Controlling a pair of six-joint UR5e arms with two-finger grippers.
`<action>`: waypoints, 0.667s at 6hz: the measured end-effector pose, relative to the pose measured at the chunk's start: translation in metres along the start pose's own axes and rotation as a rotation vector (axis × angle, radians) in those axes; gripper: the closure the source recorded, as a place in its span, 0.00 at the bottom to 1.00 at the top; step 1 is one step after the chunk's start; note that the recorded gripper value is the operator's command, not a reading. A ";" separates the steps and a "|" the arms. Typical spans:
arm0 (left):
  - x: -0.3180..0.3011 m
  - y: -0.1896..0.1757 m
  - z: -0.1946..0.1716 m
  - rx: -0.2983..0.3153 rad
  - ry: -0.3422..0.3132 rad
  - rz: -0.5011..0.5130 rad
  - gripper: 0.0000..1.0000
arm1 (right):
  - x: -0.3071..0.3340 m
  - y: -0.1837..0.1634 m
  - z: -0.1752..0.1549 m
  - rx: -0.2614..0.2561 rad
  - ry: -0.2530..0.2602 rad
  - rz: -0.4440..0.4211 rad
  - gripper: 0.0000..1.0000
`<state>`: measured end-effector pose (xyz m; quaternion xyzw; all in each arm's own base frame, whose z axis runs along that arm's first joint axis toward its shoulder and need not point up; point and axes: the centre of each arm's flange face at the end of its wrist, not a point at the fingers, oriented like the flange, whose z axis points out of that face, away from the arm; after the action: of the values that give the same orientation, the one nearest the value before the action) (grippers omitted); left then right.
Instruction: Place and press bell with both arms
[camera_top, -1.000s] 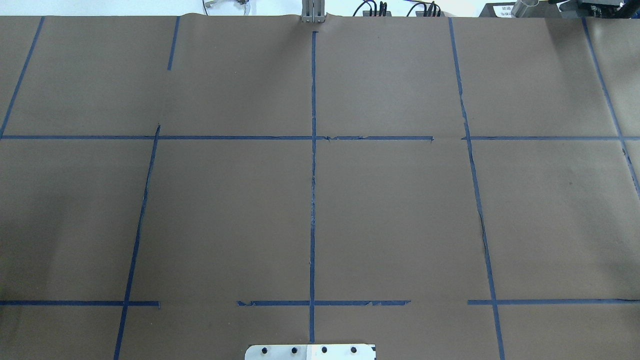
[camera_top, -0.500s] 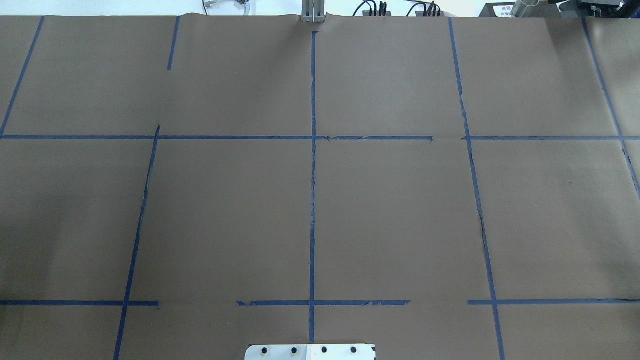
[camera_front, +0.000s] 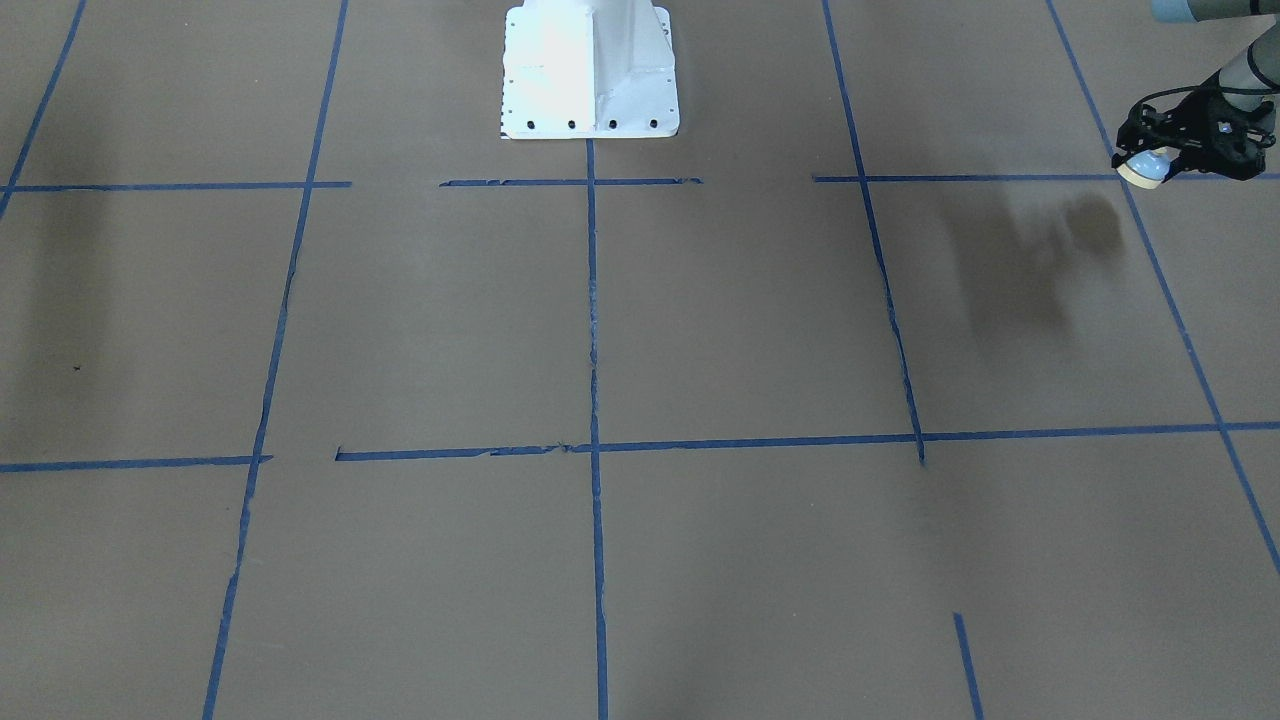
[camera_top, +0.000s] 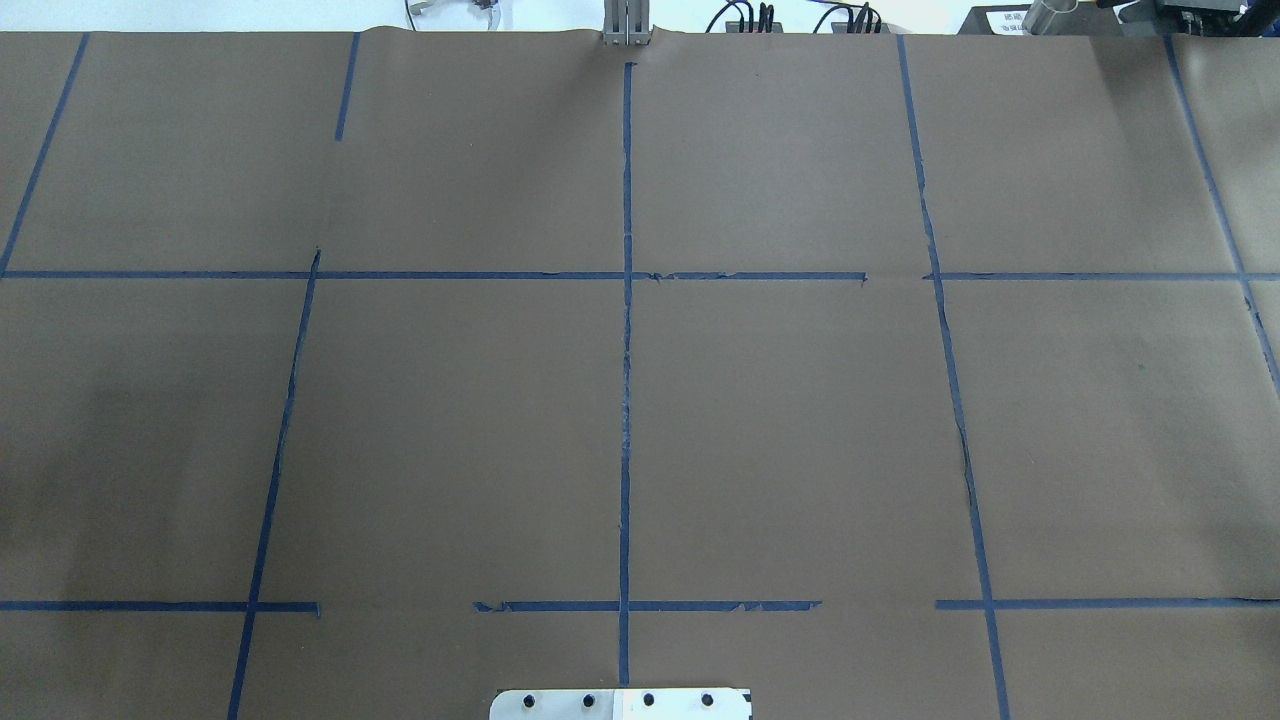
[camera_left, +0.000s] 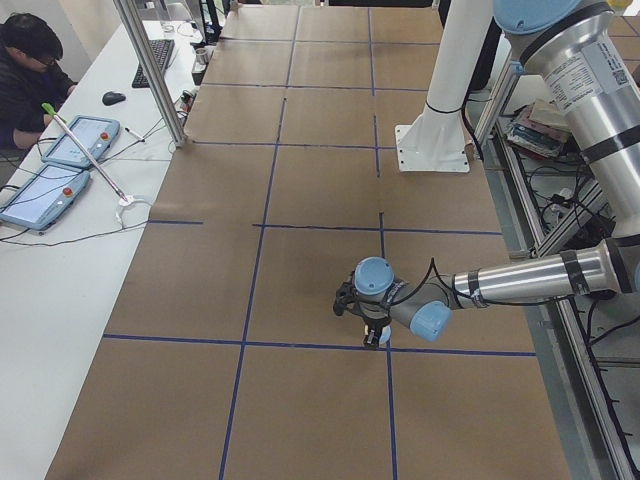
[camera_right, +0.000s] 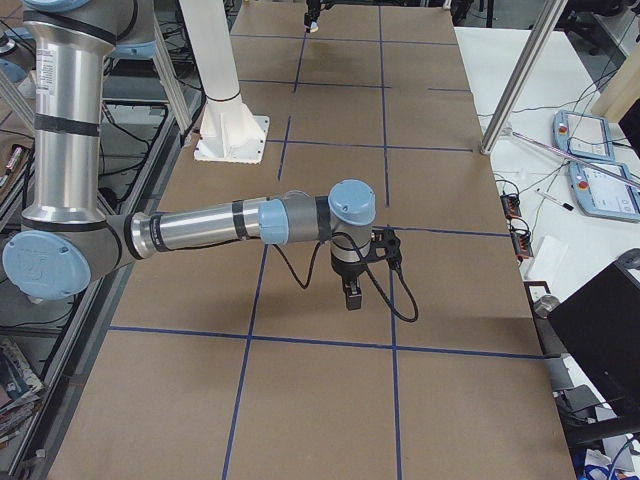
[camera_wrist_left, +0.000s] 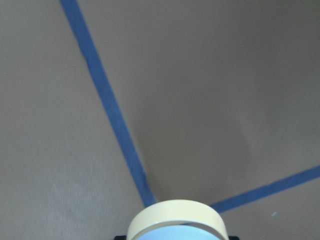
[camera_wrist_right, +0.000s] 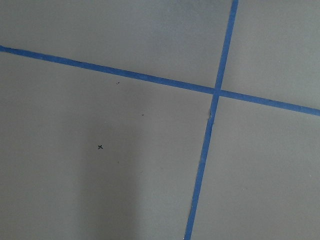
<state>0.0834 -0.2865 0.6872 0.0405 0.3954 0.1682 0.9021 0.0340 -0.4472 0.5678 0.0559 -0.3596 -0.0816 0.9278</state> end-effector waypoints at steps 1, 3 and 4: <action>0.000 -0.021 -0.025 0.081 -0.017 -0.016 0.96 | 0.000 0.000 0.000 0.000 0.000 0.000 0.00; 0.020 -0.114 -0.061 0.140 -0.040 -0.051 0.97 | 0.000 0.000 0.000 -0.001 0.000 0.001 0.00; 0.046 -0.183 -0.082 0.134 -0.043 -0.067 0.97 | 0.000 0.000 0.001 -0.001 0.000 0.001 0.00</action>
<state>0.1023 -0.4481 0.5610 0.0913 0.3872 0.1103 0.9108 0.0340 -0.4471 0.5686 0.0552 -0.3596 -0.0815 0.9279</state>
